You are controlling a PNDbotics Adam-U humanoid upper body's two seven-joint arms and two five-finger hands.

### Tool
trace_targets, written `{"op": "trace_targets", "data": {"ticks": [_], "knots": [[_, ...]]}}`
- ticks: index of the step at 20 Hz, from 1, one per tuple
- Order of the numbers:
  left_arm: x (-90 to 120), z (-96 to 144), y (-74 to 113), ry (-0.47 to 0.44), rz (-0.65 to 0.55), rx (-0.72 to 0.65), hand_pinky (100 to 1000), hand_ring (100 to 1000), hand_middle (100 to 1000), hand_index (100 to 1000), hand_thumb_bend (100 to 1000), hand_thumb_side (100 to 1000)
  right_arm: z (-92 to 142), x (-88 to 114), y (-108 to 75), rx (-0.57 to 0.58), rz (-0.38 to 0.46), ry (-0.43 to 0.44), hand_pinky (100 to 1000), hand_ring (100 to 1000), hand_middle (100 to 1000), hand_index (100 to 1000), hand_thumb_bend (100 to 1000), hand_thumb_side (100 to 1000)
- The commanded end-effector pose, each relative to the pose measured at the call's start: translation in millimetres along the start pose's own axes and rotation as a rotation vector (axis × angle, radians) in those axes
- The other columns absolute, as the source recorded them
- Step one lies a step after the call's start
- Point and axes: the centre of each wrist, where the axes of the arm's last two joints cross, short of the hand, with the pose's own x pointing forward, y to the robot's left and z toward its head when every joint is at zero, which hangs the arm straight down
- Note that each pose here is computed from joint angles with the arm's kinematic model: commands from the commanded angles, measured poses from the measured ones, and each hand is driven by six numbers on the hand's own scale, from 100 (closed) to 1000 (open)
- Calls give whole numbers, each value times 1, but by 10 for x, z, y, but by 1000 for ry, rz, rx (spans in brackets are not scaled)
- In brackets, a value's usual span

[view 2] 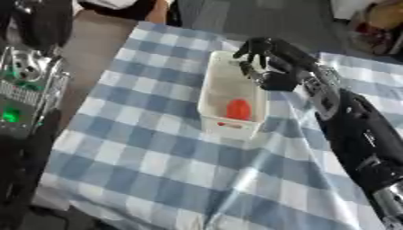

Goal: Pick up objects on the table and place them in the box.

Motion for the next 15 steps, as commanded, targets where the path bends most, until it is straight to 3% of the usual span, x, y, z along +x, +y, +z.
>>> {"op": "trace_targets", "data": {"ticks": [1, 6, 7, 8, 10, 11, 12, 15], "knots": [[72, -74, 12, -39, -1, -1, 707, 687, 859, 918, 287, 1000, 32, -40, -156, -7, 35, 12, 458, 622, 743, 818, 100, 932], [57, -53, 16, -30, -4, -2, 707, 687, 859, 918, 286, 1000, 54, -41, -158, -47, 19, 20, 430, 612, 736, 806, 100, 913], [53, -46, 17, -27, -5, -2, 707, 686, 859, 918, 284, 994, 60, -38, -161, -64, 12, 21, 428, 612, 735, 805, 100, 1000], [46, -34, 22, -22, -8, -4, 706, 686, 859, 918, 285, 1000, 69, -28, -195, -96, 9, 16, 428, 611, 734, 802, 100, 897], [34, -17, 31, -15, -14, -6, 707, 685, 859, 918, 284, 1000, 104, 5, -292, -172, 5, 6, 404, 601, 724, 792, 100, 885], [31, -11, 36, -13, -16, -7, 707, 685, 859, 918, 284, 1000, 129, 29, -346, -217, -4, 2, 395, 596, 724, 788, 100, 1000], [26, -2, 43, -10, -20, -7, 706, 685, 859, 917, 284, 1000, 161, 58, -409, -269, -16, -6, 389, 592, 715, 786, 100, 876], [3, 32, 72, 5, -34, -8, 706, 684, 859, 917, 282, 1000, 284, 222, -619, -420, -69, -48, 383, 587, 708, 779, 100, 867]]}}
